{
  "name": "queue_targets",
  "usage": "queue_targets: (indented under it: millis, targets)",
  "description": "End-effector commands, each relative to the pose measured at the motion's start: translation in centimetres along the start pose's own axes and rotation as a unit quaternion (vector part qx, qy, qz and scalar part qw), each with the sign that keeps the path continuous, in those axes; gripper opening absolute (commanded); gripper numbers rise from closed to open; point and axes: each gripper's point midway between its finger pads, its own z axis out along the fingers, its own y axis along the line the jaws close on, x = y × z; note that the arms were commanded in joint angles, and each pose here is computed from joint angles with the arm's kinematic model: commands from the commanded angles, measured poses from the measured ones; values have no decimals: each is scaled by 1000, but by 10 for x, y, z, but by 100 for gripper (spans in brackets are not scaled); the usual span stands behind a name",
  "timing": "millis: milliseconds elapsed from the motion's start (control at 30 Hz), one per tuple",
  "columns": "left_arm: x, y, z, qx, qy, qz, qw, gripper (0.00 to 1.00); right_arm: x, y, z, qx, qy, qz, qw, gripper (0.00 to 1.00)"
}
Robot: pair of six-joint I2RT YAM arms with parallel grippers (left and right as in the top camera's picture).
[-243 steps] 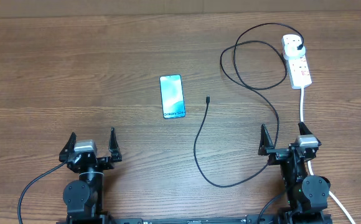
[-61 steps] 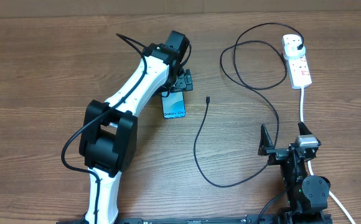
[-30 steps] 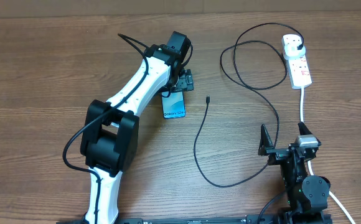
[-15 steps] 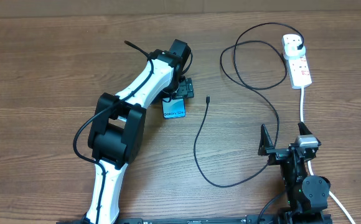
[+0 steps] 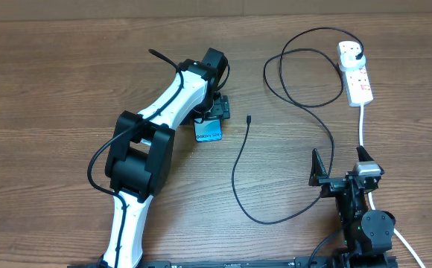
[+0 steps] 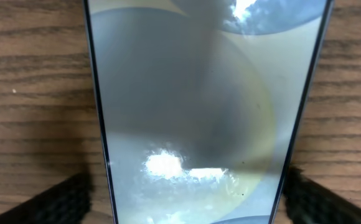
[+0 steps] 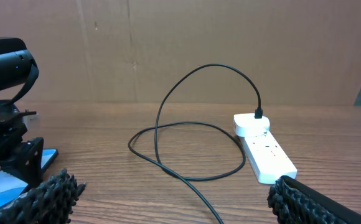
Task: Plug charger to phone and switch on socket
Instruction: 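Lower the left gripper and close it on the phone's sides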
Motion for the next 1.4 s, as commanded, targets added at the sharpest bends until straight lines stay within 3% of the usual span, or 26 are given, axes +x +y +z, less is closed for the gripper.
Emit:
queue_targets:
  millis: [0,267,433,800,867,1000,1067,1367]
  targets:
    - [-1,4,2,-6,0,2,1000,87,1,1,0,-3,-3,1,1000,100]
    - [-2,8,2,-16,-4,2,1000,88,1,1,0,-3,-3,1,1000,100]
    - [-1,11,4,-24,-1,10,1000,95,1,1,0,-3,-3,1,1000,100]
    - [0,12,5,-27,1,10,1000,74,1,1,0,-3,-3,2,1000,100]
    - [0,11,5,-25,-1,10,1000,77,1,1,0,-3,-3,2,1000,100]
    - [-3,10,6,-23,-5,10,1000,95,1,1,0,-3,-3,1,1000,100]
    - [-4,10,6,-22,-6,9,1000,100,1,1,0,-3,-3,2,1000,100]
    - [-1,12,9,-25,-2,12,1000,100,1,1,0,-3,-3,2,1000,100]
